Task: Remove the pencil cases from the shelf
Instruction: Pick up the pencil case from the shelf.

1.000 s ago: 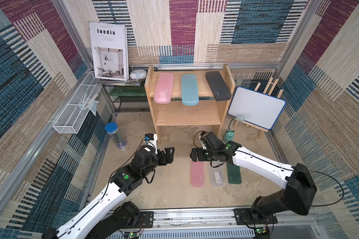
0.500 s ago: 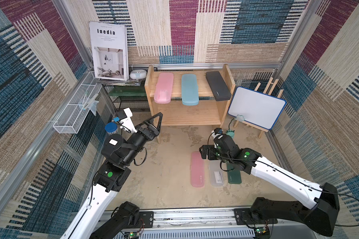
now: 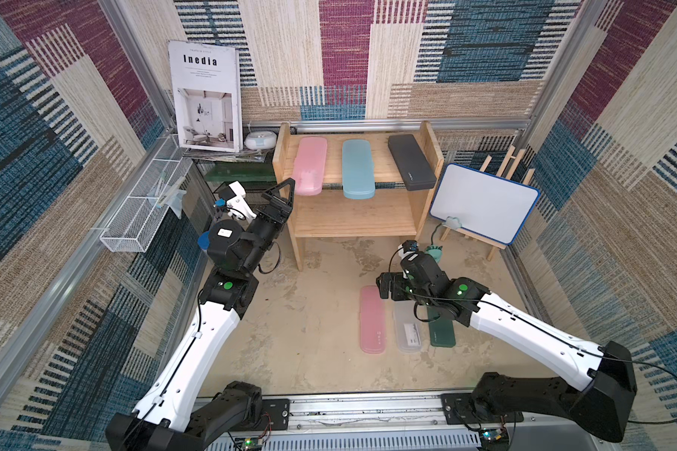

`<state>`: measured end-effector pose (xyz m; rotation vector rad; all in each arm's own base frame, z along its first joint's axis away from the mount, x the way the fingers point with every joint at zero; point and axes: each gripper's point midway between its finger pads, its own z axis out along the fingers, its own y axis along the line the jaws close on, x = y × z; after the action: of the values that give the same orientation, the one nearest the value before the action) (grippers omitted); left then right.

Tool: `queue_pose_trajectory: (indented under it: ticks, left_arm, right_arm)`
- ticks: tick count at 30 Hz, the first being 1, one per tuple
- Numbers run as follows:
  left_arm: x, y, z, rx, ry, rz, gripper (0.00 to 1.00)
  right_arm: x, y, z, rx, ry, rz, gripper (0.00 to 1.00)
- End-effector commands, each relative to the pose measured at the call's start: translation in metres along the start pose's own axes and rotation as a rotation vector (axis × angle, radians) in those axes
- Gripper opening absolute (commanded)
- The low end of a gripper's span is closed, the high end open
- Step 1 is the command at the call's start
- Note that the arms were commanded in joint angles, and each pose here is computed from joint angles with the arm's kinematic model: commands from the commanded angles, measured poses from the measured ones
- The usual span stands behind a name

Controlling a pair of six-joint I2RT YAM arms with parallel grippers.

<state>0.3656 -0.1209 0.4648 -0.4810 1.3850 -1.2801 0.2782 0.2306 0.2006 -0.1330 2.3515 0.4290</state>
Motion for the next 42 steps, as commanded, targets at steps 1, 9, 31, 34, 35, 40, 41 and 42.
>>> queue_pose_trajectory:
  ticks: [1, 9, 31, 34, 35, 40, 41, 42]
  left_arm:
    - [-0.004, -0.018, 0.006, 0.076, 0.004, -0.018, 0.96]
    - [0.007, -0.009, 0.025, 0.069, 0.07, -0.056, 0.82]
    - [0.01, 0.005, 0.01, -0.012, 0.071, -0.01, 0.18]
    - [0.005, -0.007, -0.005, 0.017, 0.037, 0.089, 0.16]
    - [0.004, -0.011, -0.012, 0.034, 0.028, 0.134, 0.15]
    - [0.009, -0.031, -0.052, 0.122, -0.013, 0.405, 0.14]
    - [0.013, -0.03, -0.061, 0.132, -0.013, 0.464, 0.14]
    - [0.016, -0.03, -0.069, 0.139, -0.015, 0.514, 0.14]
  right_arm:
    - [-0.004, -0.001, 0.001, 0.015, -0.008, -0.012, 0.99]
    - [-0.002, -0.003, 0.003, 0.025, 0.002, -0.009, 0.99]
    - [-0.02, 0.002, -0.017, -0.006, -0.055, -0.008, 0.99]
    - [-0.04, 0.008, -0.037, -0.039, -0.124, -0.004, 0.99]
    - [-0.048, 0.011, -0.045, -0.051, -0.15, 0.002, 0.99]
    - [-0.096, 0.044, -0.102, -0.19, -0.27, 0.001, 0.99]
    - [-0.106, 0.055, -0.116, -0.229, -0.3, -0.008, 0.99]
    - [-0.115, 0.066, -0.129, -0.265, -0.328, -0.012, 0.99]
